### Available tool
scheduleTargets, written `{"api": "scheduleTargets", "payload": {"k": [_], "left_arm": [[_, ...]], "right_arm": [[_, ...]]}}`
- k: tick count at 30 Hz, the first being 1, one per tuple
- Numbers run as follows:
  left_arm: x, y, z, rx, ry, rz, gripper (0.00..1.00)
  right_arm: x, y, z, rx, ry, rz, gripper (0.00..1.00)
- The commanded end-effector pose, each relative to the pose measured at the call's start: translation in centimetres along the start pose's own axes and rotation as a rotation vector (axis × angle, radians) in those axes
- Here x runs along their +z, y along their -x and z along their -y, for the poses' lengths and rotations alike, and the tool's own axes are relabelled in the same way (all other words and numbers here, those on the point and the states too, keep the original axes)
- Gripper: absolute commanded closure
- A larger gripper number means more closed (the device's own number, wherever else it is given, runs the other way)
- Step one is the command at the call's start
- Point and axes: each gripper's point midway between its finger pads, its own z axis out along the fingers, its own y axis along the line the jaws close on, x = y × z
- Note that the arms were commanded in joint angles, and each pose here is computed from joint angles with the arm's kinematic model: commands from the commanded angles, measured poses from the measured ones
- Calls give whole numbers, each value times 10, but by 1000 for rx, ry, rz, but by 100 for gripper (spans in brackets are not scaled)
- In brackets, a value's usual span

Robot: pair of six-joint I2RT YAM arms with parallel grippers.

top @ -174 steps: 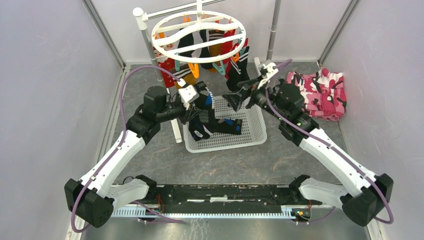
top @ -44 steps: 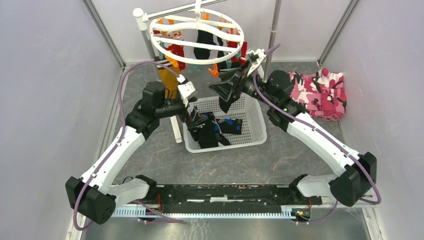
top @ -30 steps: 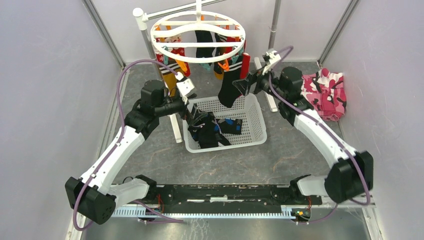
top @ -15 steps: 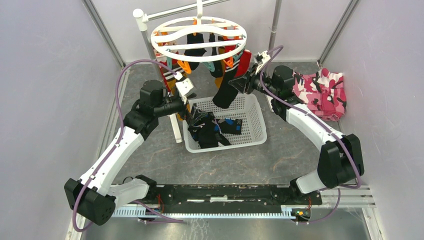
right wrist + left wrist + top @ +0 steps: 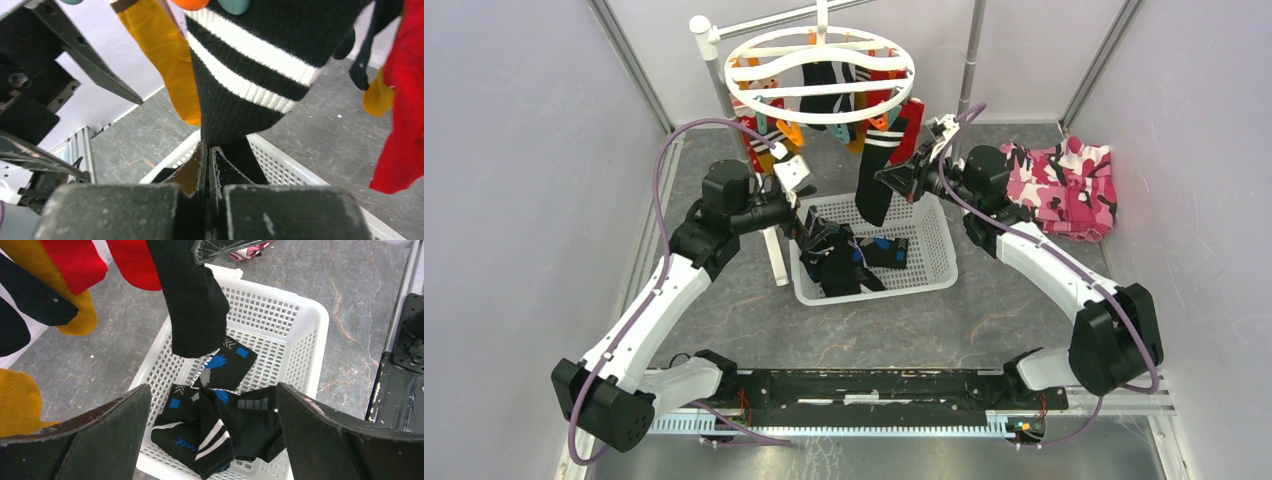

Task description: Remove the socks clipped to the hanger

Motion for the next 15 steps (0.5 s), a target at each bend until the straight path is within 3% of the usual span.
{"api": "scheduleTargets", "payload": {"k": [1, 15], "left_arm": [[-9, 31, 1, -6, 6, 80, 0], [1, 54, 3, 6, -59, 130, 0]], "right_arm": [[-3, 25, -34, -48, 54, 81, 100], [-7, 39, -123, -29, 234, 111, 100]]}}
